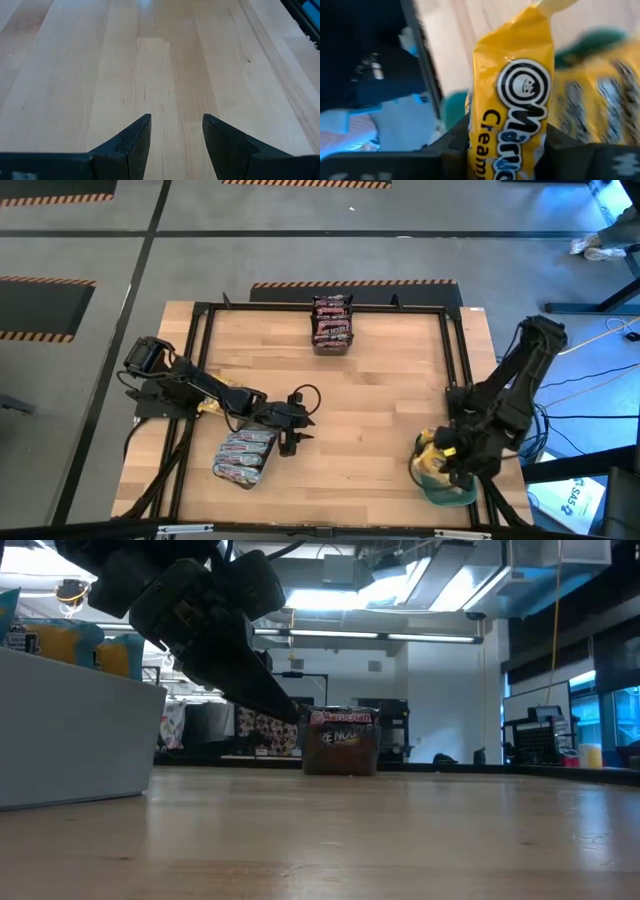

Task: Sort Maruchan noodles
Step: Put the top yellow noodle pack into the green bin

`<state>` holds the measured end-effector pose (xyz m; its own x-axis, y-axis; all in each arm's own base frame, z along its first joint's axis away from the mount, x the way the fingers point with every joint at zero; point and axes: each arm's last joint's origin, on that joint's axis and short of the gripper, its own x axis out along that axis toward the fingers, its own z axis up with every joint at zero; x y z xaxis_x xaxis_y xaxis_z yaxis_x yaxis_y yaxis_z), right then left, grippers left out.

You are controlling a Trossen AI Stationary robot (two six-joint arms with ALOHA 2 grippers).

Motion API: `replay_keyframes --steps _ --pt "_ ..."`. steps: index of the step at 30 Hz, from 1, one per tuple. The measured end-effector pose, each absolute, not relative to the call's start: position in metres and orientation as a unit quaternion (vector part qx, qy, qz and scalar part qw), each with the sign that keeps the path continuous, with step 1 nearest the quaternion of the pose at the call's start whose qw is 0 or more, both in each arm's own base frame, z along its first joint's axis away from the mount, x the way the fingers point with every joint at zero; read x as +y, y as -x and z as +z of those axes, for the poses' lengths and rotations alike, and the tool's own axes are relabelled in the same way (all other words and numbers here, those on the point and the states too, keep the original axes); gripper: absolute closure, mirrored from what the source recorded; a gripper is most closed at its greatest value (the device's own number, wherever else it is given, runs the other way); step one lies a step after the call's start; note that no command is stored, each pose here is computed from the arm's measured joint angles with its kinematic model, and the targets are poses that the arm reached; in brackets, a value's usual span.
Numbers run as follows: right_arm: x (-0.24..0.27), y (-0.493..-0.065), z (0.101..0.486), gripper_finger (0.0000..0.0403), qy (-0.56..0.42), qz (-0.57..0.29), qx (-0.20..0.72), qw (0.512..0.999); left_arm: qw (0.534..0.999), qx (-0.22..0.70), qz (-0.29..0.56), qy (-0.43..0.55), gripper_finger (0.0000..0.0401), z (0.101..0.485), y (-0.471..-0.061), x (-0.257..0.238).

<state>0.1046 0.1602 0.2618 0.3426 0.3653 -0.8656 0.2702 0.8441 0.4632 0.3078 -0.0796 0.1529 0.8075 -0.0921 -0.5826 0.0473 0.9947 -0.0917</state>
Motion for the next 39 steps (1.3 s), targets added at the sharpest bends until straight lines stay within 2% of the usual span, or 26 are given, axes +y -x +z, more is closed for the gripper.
replay_keyframes --steps 5,14,22,26,34,39 --pt "0.163 -0.089 0.24 0.0294 -0.228 -0.001 0.61 0.759 0.95 0.308 -0.037 0.036 0.0227 0.153 -0.308 -0.08" --pt "0.173 -0.092 0.206 0.0293 -0.122 0.0 0.648 0.751 0.951 0.306 -0.025 0.033 0.0227 0.153 -0.308 -0.078" --pt "0.179 -0.095 0.193 0.0286 -0.094 -0.02 0.66 0.746 0.951 0.306 -0.023 0.033 0.0227 0.153 -0.308 -0.078" --pt "0.179 -0.095 0.191 0.0265 -0.092 -0.032 0.656 0.748 0.951 0.306 -0.022 0.033 0.0227 0.153 -0.308 -0.077" --pt "0.177 -0.094 0.193 0.0195 -0.094 -0.043 0.667 0.738 0.951 0.306 -0.021 0.036 0.0227 0.153 -0.308 -0.077" --pt "0.177 -0.094 0.207 0.0181 -0.083 -0.055 0.675 0.731 0.951 0.306 -0.022 0.036 0.0227 0.153 -0.308 -0.077"
